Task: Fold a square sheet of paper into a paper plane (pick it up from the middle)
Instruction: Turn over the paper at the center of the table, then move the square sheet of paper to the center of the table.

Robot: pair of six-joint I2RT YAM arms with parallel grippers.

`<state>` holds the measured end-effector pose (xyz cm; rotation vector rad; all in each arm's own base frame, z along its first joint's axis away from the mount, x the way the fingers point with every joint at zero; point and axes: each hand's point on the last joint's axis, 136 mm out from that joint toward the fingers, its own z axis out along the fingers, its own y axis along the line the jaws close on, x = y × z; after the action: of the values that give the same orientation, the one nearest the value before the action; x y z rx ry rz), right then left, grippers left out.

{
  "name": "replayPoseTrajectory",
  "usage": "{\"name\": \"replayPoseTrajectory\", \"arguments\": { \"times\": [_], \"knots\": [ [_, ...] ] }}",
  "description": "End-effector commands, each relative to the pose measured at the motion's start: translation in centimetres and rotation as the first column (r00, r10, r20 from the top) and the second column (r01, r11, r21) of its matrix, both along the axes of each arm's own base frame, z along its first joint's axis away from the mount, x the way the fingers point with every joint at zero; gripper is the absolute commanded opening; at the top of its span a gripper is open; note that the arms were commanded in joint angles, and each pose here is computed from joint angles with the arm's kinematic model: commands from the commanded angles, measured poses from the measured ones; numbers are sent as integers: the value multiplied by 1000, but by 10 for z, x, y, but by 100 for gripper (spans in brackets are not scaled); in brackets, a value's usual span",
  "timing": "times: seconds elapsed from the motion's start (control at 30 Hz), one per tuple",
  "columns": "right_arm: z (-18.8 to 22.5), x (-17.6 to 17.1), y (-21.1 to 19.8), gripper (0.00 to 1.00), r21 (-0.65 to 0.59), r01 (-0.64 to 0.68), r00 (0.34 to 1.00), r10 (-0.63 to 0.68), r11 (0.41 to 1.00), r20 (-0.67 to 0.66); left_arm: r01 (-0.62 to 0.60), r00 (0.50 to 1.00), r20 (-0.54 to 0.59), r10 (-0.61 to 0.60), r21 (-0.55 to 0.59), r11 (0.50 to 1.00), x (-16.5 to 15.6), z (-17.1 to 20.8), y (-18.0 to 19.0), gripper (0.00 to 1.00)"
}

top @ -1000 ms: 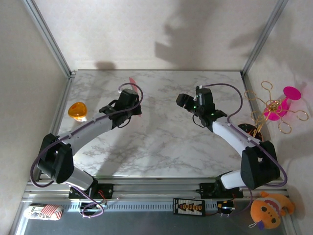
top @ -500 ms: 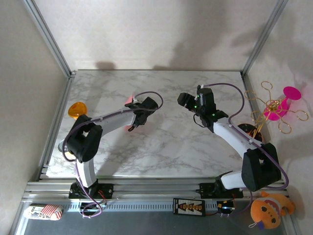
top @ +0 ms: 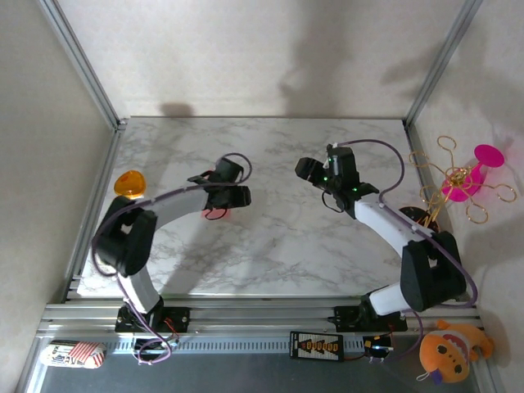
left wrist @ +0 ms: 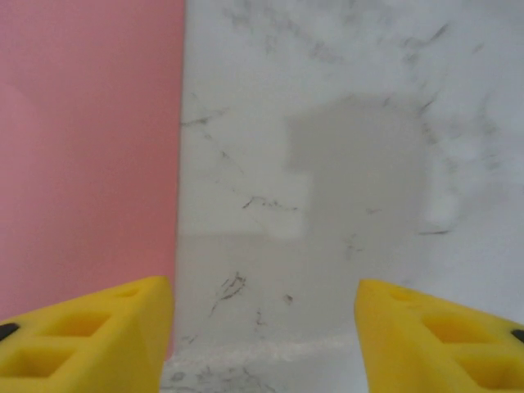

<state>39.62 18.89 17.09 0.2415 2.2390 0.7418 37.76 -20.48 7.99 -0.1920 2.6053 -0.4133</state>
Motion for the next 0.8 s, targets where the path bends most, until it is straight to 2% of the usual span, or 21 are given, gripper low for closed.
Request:
{"name": "replayPoseTrajectory", "arguments": {
  "times": [0.0,0.17,0.3,0.37,0.53,0.77],
  "knots": [
    [-10,-2,38,72,35,-133,990,135,990,-44,-96,985,125,120,-186,978,15,54,17,66],
    [-29,-18,105,70,54,-294,951,298,954,-85,-259,928,213,305,-219,941,10,75,78,84],
    [-48,-31,160,62,85,-398,903,406,913,-141,-387,856,268,442,-234,892,-2,84,124,99],
    [-58,-37,184,58,100,-437,878,448,894,-169,-421,826,288,485,-257,870,-9,88,139,100],
    [-85,-51,234,54,79,-519,819,522,851,-238,-469,777,302,552,-307,828,-19,94,161,100],
    [-115,-46,268,53,55,-556,785,545,830,-293,-478,767,298,569,-327,815,-21,95,165,100]
  ]
}}
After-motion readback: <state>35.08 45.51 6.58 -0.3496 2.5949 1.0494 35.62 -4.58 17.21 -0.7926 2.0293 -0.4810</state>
